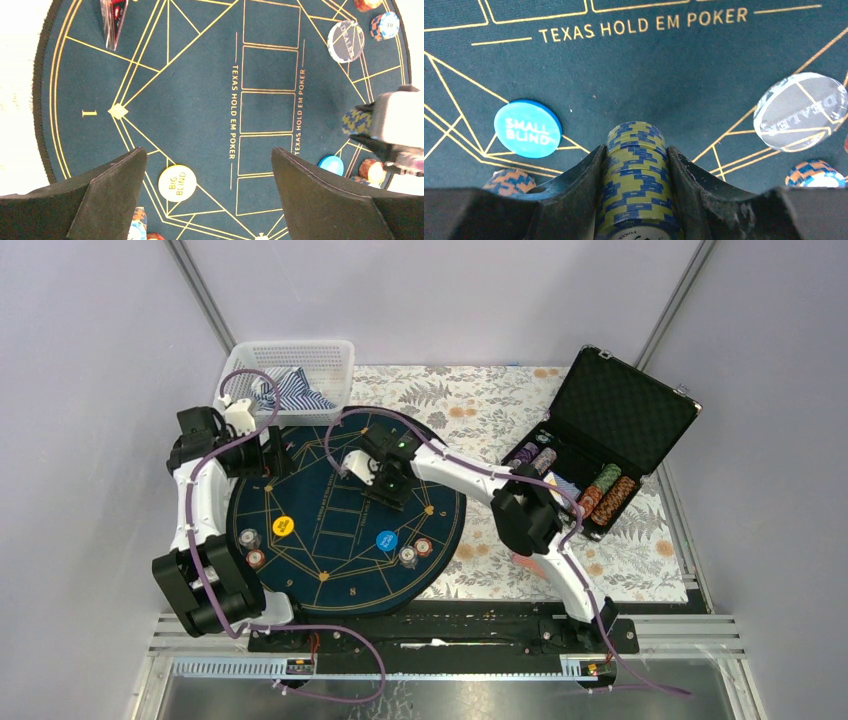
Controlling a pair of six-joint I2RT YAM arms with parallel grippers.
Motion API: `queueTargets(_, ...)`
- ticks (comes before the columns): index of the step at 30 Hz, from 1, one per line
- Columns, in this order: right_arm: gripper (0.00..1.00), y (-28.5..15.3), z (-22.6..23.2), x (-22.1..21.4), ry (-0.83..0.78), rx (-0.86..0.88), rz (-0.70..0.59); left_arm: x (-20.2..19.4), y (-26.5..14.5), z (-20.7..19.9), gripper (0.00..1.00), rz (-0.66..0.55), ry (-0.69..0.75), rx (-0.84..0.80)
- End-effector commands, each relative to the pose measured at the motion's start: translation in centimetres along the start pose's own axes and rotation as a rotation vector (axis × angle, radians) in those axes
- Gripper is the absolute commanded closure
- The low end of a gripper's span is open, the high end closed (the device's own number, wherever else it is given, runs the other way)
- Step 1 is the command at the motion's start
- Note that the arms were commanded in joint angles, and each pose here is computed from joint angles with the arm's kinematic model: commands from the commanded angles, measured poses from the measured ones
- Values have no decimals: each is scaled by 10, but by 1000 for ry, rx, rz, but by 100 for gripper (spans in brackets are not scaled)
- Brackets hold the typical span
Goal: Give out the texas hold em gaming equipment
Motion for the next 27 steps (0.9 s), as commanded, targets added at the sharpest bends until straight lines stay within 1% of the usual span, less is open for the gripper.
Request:
queueTargets(1,78,-4,4,21,-24,-44,-60,20,-12,5,1,-107,35,70)
queueTargets(4,75,4,8,21,-32,-41,-55,19,-12,8,1,-79,36,85)
queueTargets(6,71,7,10,21,-36,-40,-52,18,-12,8,1,-58,42,81)
queueTargets(8,63,7,12,22,-45,-37,-50,17,-12,9,1,-44,51,73)
queueTargets(9,57,7,13,22,-48,-38,-48,17,-12,8,1,-42,59,67)
queueTargets(11,37,4,15,23,-43,-31,-55,16,-12,7,1,-39,68,50)
queueTargets(13,28,-3,16,27,-39,-20,-73,16,-13,4,1,-42,76,32)
queueTargets(14,22,-9,17,31,-36,-17,-88,17,-13,4,1,-42,77,25)
queueTargets(18,1,-41,19,45,-41,-27,-175,18,-16,0,1,-44,99,-5)
queueTargets(24,0,-103,13,53,10,-40,-352,19,-20,-4,1,-30,129,-42)
queueTargets(27,0,-137,-3,46,103,13,-452,22,-24,-8,1,-47,157,-47)
Point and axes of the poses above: each gripper's point midway between its finger pads, its own y axis out along the fingers, its own z axis along the line the jaws close on, x = y × z, the point moved 7 cm from there along -y, back along the fingers, and after that the axes turned 11 degrees about y, right-handed, at the moved point
